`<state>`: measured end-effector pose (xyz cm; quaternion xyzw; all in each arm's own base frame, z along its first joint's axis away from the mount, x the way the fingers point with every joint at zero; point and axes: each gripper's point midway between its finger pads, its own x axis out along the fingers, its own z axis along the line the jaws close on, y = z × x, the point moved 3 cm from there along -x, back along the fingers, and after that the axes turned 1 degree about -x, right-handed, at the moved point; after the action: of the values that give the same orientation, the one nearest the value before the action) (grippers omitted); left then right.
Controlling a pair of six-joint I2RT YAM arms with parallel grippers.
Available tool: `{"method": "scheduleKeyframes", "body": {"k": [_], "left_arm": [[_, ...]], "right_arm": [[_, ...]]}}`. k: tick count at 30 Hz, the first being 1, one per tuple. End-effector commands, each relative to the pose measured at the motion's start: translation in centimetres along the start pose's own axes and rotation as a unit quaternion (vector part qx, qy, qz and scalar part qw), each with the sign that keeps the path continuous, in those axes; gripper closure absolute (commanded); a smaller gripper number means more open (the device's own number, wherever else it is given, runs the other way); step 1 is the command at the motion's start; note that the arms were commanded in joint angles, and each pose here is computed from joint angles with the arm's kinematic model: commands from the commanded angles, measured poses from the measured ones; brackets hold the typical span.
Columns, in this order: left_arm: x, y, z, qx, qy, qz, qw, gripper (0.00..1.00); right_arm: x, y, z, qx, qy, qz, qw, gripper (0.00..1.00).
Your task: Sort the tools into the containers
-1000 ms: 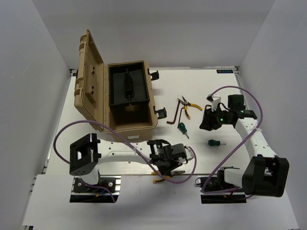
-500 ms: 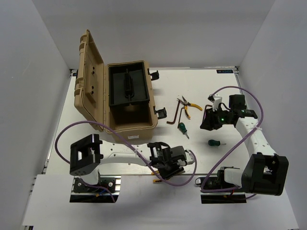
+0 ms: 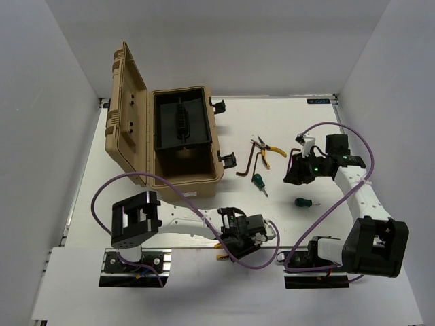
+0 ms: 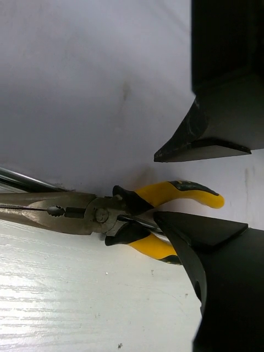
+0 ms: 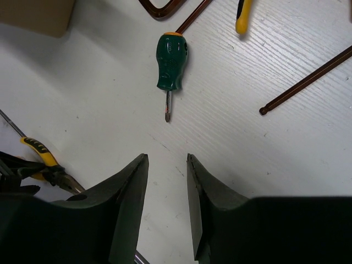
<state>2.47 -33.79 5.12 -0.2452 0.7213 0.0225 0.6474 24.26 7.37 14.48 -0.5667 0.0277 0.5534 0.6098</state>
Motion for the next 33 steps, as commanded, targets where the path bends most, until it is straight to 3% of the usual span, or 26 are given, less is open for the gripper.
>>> {"method": "scheduleKeyframes", "body": {"k": [1,5,6,10,13,16,17,19,23,25,30,32,33], "left_arm": [[0.5,0.7,0.1,0.000,-0.004,0.004,1.000,0.48],[1.5,1.2,0.0,-0.001,-0.005,0.013,1.000,0.64],[2.0,1.8,0.2,-0.007,-0.009,0.025,1.000,0.76],[2.6,2.7,0.4,-0.002,-0.035,0.041,0.999,1.00],[1.9,1.9,0.8,-0.006,-0.054,0.029,0.998,1.00],[-1.2,-0.7,0.4,0.000,-0.073,-0.019,0.997,1.00],[-2.6,-2.1,0.2,0.000,-0.075,-0.046,0.996,1.00],[-6.5,-4.2,0.4,-0.008,-0.083,-0.106,0.991,1.00],[-14.0,-7.2,0.9,-0.021,-0.101,-0.217,0.971,1.00],[-16.6,-7.8,1.8,-0.021,-0.125,-0.245,0.961,1.00],[-22.1,-8.1,5.1,-0.061,-0.222,-0.305,0.924,1.00],[-24.3,-7.9,7.7,-0.094,-0.277,-0.328,0.898,1.00],[-25.2,-7.7,8.6,-0.106,-0.295,-0.337,0.888,1.00]], "right_arm": [[-0.2,-0.2,0.3,0.001,-0.014,-0.002,1.000,0.60],[-0.3,-0.3,0.3,0.004,-0.016,-0.005,1.000,0.60],[-0.3,-0.3,0.4,0.002,-0.018,-0.007,1.000,0.60],[-0.4,-0.3,0.5,0.004,-0.023,-0.008,1.000,0.60],[-0.5,-0.3,0.5,0.005,-0.024,-0.009,1.000,0.60],[-0.6,-0.3,0.4,0.002,-0.022,-0.010,1.000,0.55],[-0.5,-0.2,0.4,0.004,-0.022,-0.008,1.000,0.48],[-0.5,-0.2,0.3,0.004,-0.019,-0.009,1.000,0.43],[-0.7,-0.2,-0.2,0.011,-0.003,-0.008,1.000,0.43],[-0.7,-0.3,-0.4,0.012,0.003,-0.011,1.000,0.43],[-1.0,-0.7,-1.1,0.021,0.033,-0.020,0.999,0.54],[-1.0,-0.8,-1.4,0.024,0.044,-0.022,0.999,0.62],[-1.0,-0.8,-1.6,0.026,0.050,-0.024,0.998,0.71]]}}
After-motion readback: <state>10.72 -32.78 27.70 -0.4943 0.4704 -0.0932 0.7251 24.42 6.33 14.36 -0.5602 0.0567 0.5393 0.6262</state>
